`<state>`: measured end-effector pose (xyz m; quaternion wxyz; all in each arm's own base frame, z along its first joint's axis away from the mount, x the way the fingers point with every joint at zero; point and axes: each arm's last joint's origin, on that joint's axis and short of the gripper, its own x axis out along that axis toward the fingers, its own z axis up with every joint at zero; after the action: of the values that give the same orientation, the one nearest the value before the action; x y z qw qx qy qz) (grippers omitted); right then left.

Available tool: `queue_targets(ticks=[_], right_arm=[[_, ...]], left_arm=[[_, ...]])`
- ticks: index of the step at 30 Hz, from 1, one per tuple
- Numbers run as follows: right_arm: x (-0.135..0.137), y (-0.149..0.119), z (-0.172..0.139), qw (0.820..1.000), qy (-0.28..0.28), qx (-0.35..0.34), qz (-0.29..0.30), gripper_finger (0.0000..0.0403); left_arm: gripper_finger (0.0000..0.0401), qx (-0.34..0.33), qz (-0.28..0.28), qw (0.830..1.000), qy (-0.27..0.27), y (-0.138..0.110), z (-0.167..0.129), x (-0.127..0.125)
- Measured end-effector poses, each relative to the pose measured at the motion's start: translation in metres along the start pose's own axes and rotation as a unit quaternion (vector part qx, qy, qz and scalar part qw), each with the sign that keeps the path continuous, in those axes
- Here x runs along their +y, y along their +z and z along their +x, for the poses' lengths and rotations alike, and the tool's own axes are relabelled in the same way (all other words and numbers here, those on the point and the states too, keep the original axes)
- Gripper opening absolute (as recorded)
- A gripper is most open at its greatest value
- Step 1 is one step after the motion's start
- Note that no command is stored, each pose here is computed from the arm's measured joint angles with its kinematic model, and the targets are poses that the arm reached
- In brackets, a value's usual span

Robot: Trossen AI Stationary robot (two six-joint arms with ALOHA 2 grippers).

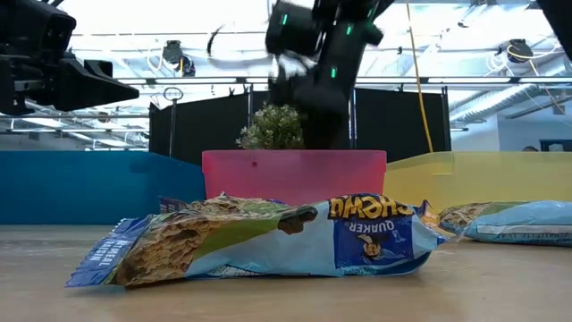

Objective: Pick and place Granola Bars by type
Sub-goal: Put the bottom yellow granola bar into the red bin, then put the yellow granola bar into the red bin

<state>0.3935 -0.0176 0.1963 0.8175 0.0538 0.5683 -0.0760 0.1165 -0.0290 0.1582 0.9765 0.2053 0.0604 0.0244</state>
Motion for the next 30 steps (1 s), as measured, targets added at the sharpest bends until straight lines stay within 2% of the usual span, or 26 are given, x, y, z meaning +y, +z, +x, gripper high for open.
queue_targets(ticks=[3, 8, 12, 18, 24, 30], right_arm=[[0.000, -0.003, 0.018, 1.000, -0.003, 0.025, -0.011, 0.0039], [0.002, -0.008, 0.031, 0.998, 0.009, 0.058, -0.013, 0.0041], [0.005, -0.009, 0.030, 0.998, 0.004, 0.061, -0.021, 0.0047], [0.010, -0.009, 0.020, 0.998, -0.016, 0.048, -0.026, 0.0122], [0.011, -0.011, -0.012, 0.999, -0.030, 0.033, 0.004, 0.0188], [0.041, -0.027, -0.075, 0.999, -0.021, -0.002, 0.034, 0.0192]], left_arm=[[0.0024, 0.000, 0.000, 1.000, 0.000, 0.000, 0.000, 0.000], [0.0024, 0.000, 0.000, 1.000, 0.000, 0.000, 0.000, 0.000], [0.0024, 0.000, 0.000, 1.000, 0.000, 0.000, 0.000, 0.000], [0.0024, 0.000, 0.000, 1.000, 0.000, 0.000, 0.000, 0.000], [0.0024, 0.001, 0.000, 1.000, 0.000, 0.000, 0.000, 0.000], [0.0024, 0.002, -0.002, 1.000, 0.000, 0.000, 0.000, 0.000]])
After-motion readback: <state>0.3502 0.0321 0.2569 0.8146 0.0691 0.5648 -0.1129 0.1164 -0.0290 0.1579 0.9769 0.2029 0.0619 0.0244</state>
